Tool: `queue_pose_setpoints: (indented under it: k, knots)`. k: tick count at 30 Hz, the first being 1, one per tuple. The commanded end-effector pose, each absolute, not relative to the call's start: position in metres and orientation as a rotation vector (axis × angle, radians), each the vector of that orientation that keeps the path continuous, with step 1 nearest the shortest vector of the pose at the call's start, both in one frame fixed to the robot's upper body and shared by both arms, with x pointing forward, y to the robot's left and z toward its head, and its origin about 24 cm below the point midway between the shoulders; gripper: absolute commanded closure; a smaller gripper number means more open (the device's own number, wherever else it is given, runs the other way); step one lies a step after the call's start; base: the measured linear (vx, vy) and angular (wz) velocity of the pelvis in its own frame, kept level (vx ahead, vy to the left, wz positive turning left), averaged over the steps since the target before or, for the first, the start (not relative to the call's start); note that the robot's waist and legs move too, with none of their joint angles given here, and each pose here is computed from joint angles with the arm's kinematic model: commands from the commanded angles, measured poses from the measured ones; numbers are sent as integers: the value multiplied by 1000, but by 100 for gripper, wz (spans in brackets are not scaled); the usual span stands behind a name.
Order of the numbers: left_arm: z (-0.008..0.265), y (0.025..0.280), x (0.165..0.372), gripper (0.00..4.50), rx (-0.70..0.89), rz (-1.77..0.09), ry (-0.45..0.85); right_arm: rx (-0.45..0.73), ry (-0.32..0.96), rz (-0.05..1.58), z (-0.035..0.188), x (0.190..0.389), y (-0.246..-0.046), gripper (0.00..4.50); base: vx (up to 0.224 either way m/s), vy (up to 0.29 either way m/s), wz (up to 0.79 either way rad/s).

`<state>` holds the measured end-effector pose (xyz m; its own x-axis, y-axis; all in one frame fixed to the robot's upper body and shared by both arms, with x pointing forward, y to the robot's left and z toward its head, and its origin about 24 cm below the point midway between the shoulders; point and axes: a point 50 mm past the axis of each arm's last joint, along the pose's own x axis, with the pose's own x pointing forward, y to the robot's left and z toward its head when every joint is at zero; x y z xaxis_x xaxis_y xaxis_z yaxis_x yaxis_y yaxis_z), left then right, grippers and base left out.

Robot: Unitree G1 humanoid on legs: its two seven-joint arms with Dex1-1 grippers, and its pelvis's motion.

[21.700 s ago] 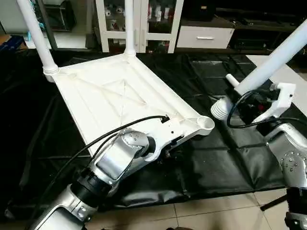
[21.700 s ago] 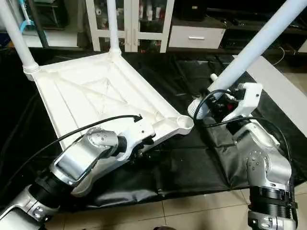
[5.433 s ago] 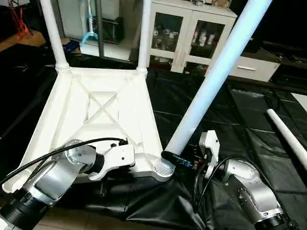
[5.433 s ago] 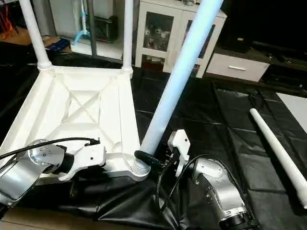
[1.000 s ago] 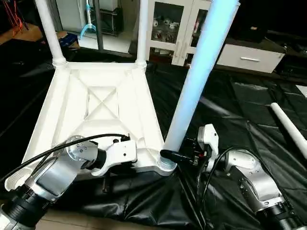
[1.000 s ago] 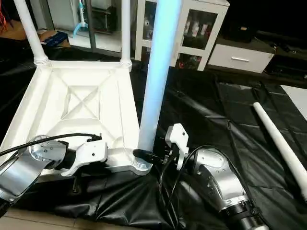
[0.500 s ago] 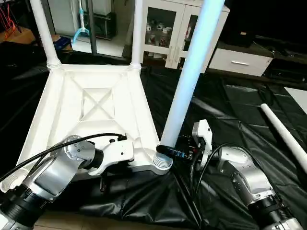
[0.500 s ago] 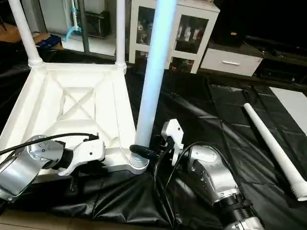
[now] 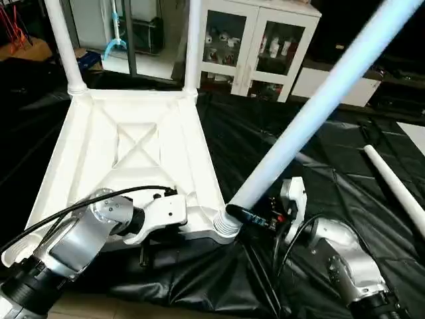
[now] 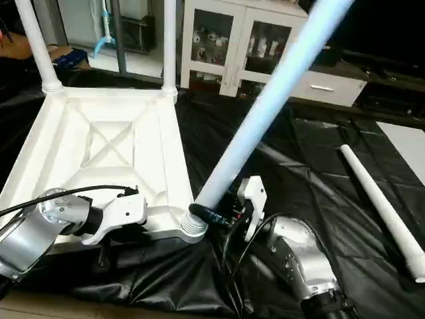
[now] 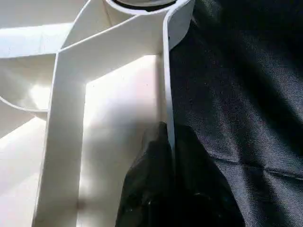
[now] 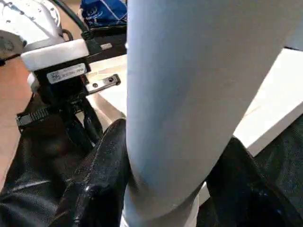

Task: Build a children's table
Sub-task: Insert table leg to table base

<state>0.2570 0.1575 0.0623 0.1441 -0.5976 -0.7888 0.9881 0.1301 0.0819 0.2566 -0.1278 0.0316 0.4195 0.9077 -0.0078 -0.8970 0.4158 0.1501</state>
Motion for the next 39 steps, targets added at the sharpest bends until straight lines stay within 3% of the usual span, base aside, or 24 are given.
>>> queue_pose_setpoints:
  k: [1, 5, 12, 18, 25, 35, 39]
  knots:
    - [51, 154, 248, 450, 712, -1359, 741, -11, 372, 1082, -9, 242, -148, 265, 0, 0, 0]
    - [51, 155, 249, 450, 712, -1359, 743, -89, 426, 1134, -13, 242, -145, 265, 0, 0, 0]
    - [51, 155, 248, 450, 709, -1354, 745, -100, 494, 1192, -17, 239, -140, 265, 0, 0, 0]
    - [51, 155, 248, 450, 708, -1358, 746, 14, 526, 1100, -21, 243, -144, 265, 0, 0, 0]
    - [51, 153, 249, 450, 710, -1371, 743, -36, 586, 1100, -26, 251, -142, 265, 0, 0, 0]
    - [51, 155, 247, 450, 706, -1364, 750, -42, 509, 1175, -12, 259, -127, 265, 0, 0, 0]
    - [51, 154, 248, 450, 706, -1366, 745, 17, 412, 1127, 5, 274, -119, 265, 0, 0, 0]
